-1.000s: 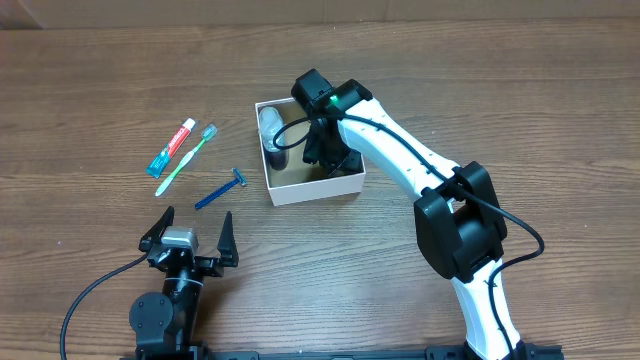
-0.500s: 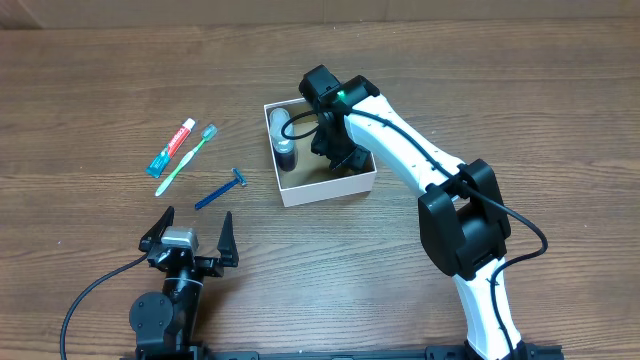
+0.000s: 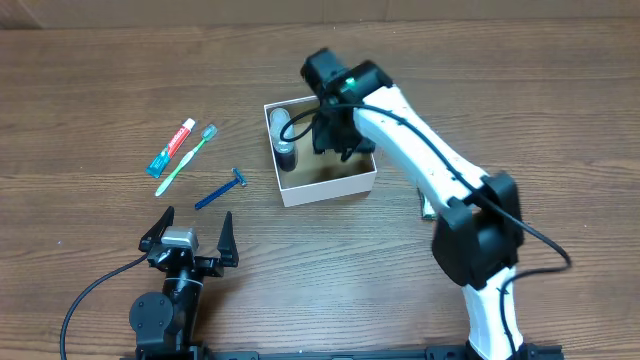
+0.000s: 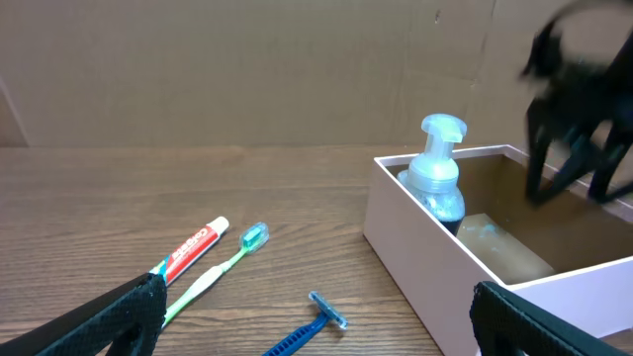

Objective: Pack container
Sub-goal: 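Raise the right gripper out of the box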

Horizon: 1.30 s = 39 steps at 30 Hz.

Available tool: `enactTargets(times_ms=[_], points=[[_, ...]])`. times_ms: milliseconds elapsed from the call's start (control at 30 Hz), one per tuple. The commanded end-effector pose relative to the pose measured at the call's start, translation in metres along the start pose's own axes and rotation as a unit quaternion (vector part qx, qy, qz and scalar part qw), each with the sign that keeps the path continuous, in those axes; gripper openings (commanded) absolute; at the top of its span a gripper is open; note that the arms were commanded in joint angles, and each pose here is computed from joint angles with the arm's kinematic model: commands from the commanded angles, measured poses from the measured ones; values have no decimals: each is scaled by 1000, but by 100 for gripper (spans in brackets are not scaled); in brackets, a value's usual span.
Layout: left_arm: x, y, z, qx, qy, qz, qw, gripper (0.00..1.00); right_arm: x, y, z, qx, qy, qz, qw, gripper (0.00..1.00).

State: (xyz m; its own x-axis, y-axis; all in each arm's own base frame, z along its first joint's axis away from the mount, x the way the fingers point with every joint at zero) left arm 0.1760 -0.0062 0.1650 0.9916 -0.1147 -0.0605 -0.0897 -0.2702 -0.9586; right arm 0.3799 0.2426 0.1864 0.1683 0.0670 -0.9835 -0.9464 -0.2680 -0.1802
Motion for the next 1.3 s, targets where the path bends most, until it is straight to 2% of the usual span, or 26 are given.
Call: enactTargets(times_ms=[0,100,300,500,933,1267], points=[[0,0,0,11,1,-3,1000,100,-70,1,-11,-69,3,-67,995,66],[0,0,0,11,1,-3,1000,100,-70,11,-34,-63,40,-31,997,66],[0,0,0,11,1,-3,1000,100,-64,13,-64,-26,39,-3,999,66],[0,0,0,11,2,-3,1000,100,-52,23,-61,-72,7,31,997,66],[0,0,0,11,1,-3,1000,100,8,44,-62,-79,-7,78,994,66],[0,0,0,11,1,-3,1000,100,26,46,-60,-47,-18,73,996,46]])
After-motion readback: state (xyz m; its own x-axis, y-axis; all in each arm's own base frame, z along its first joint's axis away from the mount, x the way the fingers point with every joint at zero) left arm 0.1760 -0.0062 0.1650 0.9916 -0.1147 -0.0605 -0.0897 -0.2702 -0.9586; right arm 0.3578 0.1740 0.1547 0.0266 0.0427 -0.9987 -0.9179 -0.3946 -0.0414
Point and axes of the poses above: each gripper's point midway between its finger pads, its own x axis out along the fingers, its own z axis along the line the jaws close on, y = z × x, the point moved 7 cm from there along -x, back along the fingers, and after that the axes turned 13 degrees about -x, right-handed, at the moved point
